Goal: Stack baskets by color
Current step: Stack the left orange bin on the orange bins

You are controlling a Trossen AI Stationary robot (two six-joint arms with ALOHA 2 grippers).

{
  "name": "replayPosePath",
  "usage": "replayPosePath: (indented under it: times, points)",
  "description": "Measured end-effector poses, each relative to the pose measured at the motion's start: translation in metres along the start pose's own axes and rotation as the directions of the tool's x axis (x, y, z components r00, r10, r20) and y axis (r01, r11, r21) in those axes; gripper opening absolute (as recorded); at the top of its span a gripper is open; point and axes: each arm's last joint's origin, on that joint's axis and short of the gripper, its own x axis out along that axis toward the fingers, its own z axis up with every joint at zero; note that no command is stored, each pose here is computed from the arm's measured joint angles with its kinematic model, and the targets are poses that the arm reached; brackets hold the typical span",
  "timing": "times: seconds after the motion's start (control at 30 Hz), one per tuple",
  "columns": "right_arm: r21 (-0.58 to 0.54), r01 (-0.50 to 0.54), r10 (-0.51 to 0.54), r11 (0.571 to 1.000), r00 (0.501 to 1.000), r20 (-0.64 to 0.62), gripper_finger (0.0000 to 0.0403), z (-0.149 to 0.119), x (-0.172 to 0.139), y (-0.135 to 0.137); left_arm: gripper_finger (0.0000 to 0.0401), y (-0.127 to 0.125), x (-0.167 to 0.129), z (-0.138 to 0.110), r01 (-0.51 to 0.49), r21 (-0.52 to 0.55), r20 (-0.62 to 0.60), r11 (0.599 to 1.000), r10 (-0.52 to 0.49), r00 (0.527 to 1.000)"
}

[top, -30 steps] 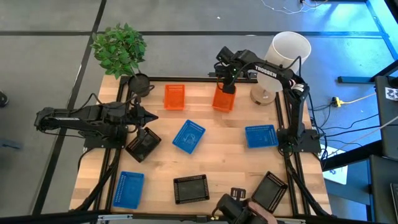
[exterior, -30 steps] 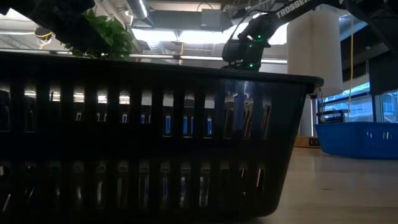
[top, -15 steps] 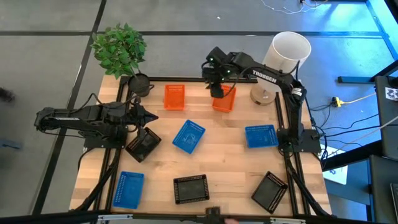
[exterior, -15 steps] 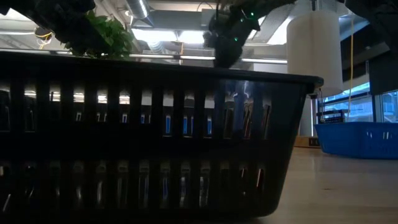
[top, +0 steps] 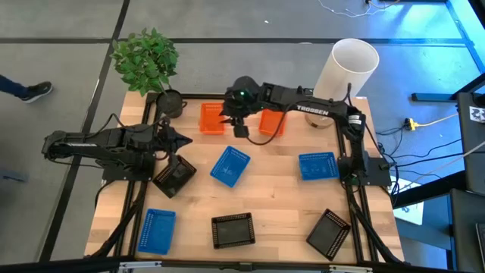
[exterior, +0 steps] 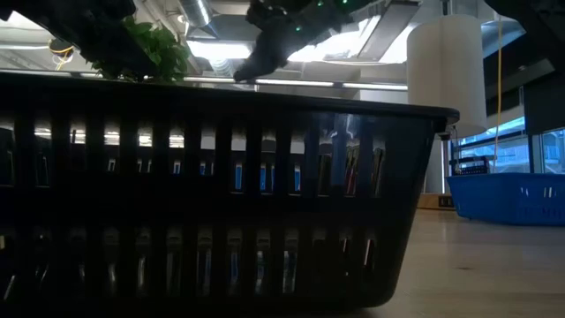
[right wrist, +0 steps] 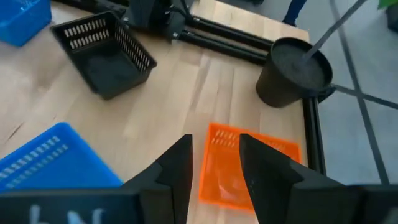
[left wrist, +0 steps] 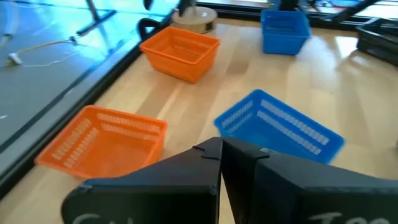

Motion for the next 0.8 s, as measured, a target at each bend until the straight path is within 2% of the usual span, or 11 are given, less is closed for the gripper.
replayPosePath:
  times: [0.07,0.23,0.3,0.57,0.67,0.8]
  points:
    - [0.017,0.01,-0.01,1.0,1.0,0.01,0.0132,-0.002,0.009,-0.001,0.0,0.001,0.0,0.0,-0.035,0.001,0.004,0.999,0.035,0.999]
    - [0.141,0.0,0.004,0.99,1.0,-0.031,0.0132,-0.017,0.036,-0.007,0.0,0.004,0.0,0.0,-0.13,0.001,0.014,0.992,0.13,0.991]
    - [0.149,-0.009,0.016,0.989,0.999,-0.05,0.0132,-0.023,0.045,-0.008,0.0,0.005,0.0,0.0,-0.166,0.003,0.013,0.986,0.166,0.986]
    - [0.201,-0.06,0.083,0.978,0.991,-0.108,0.0132,-0.047,0.078,-0.005,0.0,0.003,0.007,-0.001,-0.175,0.021,-0.024,0.984,0.176,0.984]
    - [0.211,-0.064,0.092,0.975,0.988,-0.125,0.0132,-0.055,0.088,-0.004,0.0,0.003,0.007,-0.001,-0.175,-0.004,-0.022,0.985,0.174,0.984]
    - [0.213,-0.024,0.063,0.977,0.982,-0.178,0.0132,-0.068,0.102,-0.004,0.0,0.003,0.007,-0.001,-0.175,-0.032,-0.02,0.984,0.174,0.985]
